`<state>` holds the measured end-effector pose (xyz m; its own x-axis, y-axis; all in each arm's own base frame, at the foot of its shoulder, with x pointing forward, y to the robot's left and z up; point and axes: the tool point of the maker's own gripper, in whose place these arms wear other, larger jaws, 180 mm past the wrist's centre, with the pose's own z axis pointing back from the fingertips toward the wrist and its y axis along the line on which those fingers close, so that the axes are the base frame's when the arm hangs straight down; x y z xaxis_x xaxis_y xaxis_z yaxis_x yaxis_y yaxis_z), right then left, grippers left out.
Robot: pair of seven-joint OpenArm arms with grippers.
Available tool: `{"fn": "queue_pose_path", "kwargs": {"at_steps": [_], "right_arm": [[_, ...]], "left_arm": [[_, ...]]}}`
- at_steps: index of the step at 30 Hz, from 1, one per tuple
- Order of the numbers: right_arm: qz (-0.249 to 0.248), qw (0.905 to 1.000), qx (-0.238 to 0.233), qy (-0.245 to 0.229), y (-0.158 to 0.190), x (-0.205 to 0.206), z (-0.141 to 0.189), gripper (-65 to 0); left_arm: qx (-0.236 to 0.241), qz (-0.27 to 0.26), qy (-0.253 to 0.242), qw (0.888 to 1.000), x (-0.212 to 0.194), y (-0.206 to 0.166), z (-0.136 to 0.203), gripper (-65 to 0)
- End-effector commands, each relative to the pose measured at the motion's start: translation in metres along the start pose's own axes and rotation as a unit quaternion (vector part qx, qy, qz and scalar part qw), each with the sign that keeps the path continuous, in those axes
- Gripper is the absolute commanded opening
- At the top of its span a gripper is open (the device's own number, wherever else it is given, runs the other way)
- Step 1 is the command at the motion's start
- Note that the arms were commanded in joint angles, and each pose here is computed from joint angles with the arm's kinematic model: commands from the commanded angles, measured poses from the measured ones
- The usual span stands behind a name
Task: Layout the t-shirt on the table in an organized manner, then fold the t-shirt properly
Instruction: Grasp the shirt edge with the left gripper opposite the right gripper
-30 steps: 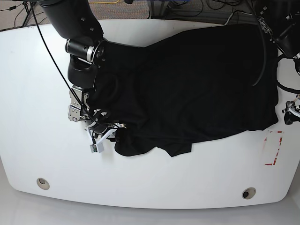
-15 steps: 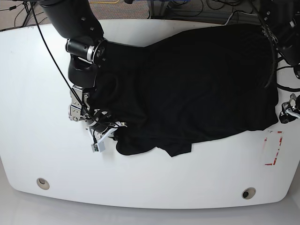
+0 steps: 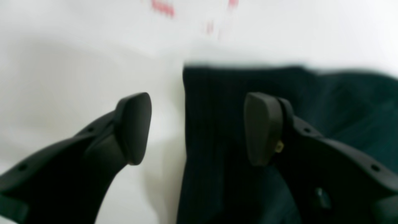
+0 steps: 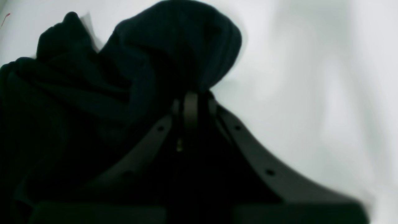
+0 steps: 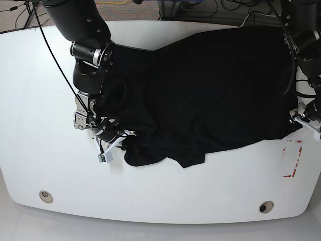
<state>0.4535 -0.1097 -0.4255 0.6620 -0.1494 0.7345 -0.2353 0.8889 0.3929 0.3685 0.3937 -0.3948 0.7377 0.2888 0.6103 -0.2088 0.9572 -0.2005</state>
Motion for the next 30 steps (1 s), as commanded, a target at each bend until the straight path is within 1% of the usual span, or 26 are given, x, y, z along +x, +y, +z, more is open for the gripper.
{"fn": "queue_pose_path", "kwargs": {"at_steps": [1,6,10,12,14,15,18,19,23,25,30], "right_arm": [[0.015,0.9999,-0.001,-0.005,0.000,0.015,0.001,-65.0],[0.013,0.9999,0.000,-0.007,0.000,0.016,0.001,-65.0],[0.012,0.9999,0.000,-0.008,0.000,0.016,0.001,-65.0],[0.012,0.9999,0.000,-0.008,0.000,0.016,0.001,-65.0],[0.012,0.9999,-0.001,-0.007,-0.001,0.016,0.001,-65.0],[0.012,0.9999,-0.001,-0.007,-0.001,0.016,0.001,-65.0],[0.013,0.9999,0.000,-0.007,-0.001,0.016,0.002,-65.0],[0.014,0.9999,0.000,-0.006,-0.001,0.016,0.002,-65.0],[0.025,0.9996,-0.005,-0.013,-0.004,0.023,0.005,-65.0],[0.031,0.9994,-0.013,-0.009,-0.008,0.019,0.010,-65.0],[0.072,0.9965,-0.041,-0.014,-0.012,0.036,0.031,-65.0]], "left_arm": [[-0.001,-0.011,-0.027,1.000,0.023,0.000,0.006,-21.0],[-0.019,-0.008,-0.015,1.000,0.012,-0.019,-0.005,-21.0],[-0.022,-0.008,-0.007,1.000,0.007,-0.022,-0.007,-21.5],[-0.022,-0.008,0.002,1.000,0.000,-0.021,-0.008,-25.7],[-0.021,-0.008,0.004,1.000,-0.001,-0.021,-0.008,-35.1],[-0.022,-0.008,0.004,1.000,-0.001,-0.021,-0.008,-42.5],[-0.022,-0.008,0.004,1.000,-0.001,-0.022,-0.008,-61.4],[-0.023,-0.010,0.004,1.000,-0.001,-0.022,-0.008,-64.7],[-0.041,-0.029,0.002,0.999,0.000,-0.029,-0.007,-64.3],[-0.048,-0.036,-0.001,0.998,0.002,-0.032,-0.006,-64.7],[-0.054,-0.090,-0.041,0.994,0.035,-0.041,0.012,-65.0]]}}
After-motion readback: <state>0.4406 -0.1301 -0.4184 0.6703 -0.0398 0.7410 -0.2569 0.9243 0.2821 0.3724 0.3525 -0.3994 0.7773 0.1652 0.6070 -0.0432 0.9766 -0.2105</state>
